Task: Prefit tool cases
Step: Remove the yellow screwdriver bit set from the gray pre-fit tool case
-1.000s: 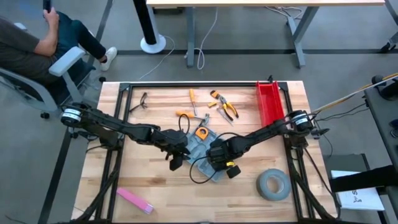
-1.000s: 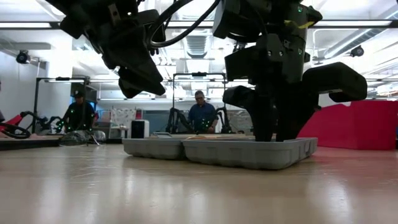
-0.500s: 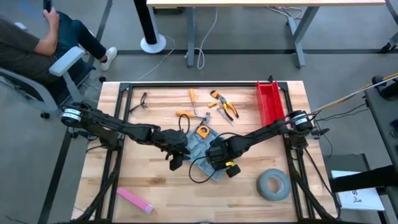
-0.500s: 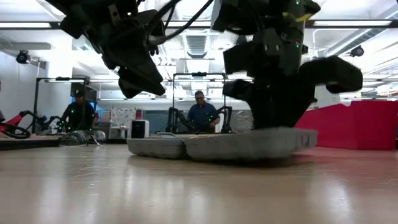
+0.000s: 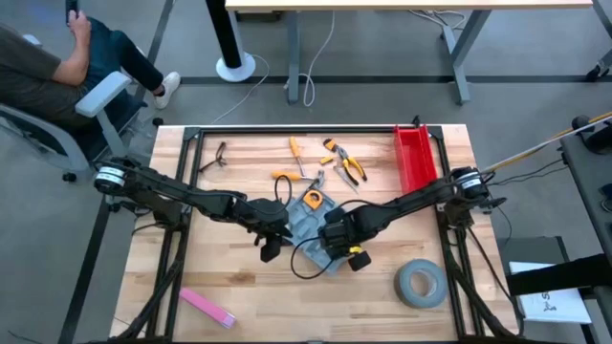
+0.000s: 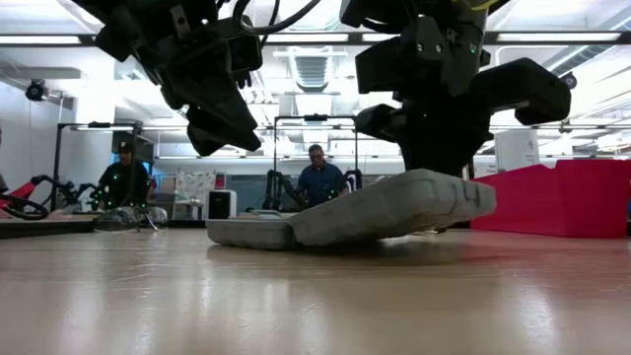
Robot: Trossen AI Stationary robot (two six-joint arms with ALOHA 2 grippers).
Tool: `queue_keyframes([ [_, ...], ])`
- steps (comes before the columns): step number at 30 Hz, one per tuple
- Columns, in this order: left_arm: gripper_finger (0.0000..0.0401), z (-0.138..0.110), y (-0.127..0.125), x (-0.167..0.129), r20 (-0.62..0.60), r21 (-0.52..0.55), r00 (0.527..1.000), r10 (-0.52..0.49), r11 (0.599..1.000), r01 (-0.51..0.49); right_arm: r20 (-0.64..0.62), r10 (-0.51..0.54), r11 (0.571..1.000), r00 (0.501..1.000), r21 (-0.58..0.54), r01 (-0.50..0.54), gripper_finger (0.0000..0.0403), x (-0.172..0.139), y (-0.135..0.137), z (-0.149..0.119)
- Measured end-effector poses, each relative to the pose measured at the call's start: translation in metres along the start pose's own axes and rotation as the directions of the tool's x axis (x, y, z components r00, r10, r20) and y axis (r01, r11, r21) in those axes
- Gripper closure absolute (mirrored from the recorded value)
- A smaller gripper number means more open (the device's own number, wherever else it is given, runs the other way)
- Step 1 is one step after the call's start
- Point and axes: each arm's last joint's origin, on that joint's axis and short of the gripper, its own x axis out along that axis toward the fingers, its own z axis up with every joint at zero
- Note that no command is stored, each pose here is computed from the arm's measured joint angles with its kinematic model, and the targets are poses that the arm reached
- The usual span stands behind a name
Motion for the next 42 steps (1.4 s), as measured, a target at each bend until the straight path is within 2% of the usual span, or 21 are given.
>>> queue_keyframes([
  [11,0.0264,0.000,0.000,0.000,-0.005,0.000,1.000,-0.008,1.000,0.008,-0.027,-0.112,0.993,0.993,0.033,0.113,0.0380,-0.001,0.008,0.002],
  [13,0.0264,0.000,0.000,0.000,-0.005,0.000,1.000,-0.008,1.000,0.008,-0.024,-0.108,0.993,0.994,0.041,0.109,0.0380,-0.001,0.011,0.003],
  [17,0.0264,0.000,0.000,0.000,-0.005,-0.001,1.000,-0.008,1.000,0.008,-0.008,-0.031,0.998,0.999,0.051,0.031,0.0374,-0.001,0.013,0.003],
  [22,0.0264,0.000,0.000,0.000,-0.005,-0.004,1.000,-0.008,1.000,0.008,-0.008,-0.019,0.999,1.000,0.027,0.019,0.0342,0.000,0.010,0.002],
  [33,0.0264,0.000,0.000,0.000,-0.007,-0.007,1.000,-0.009,1.000,0.009,-0.004,-0.022,0.999,1.000,0.042,0.022,0.0234,0.004,-0.010,-0.001],
  [37,0.0264,0.000,0.000,0.000,-0.008,-0.008,1.000,-0.013,1.000,0.012,0.016,0.018,0.999,1.000,0.027,-0.019,0.0215,0.004,-0.012,-0.001],
  [42,0.0264,0.000,0.000,0.000,-0.007,-0.008,1.000,-0.013,1.000,0.013,0.026,0.019,1.000,0.999,-0.001,-0.019,0.0212,0.008,-0.014,-0.003],
])
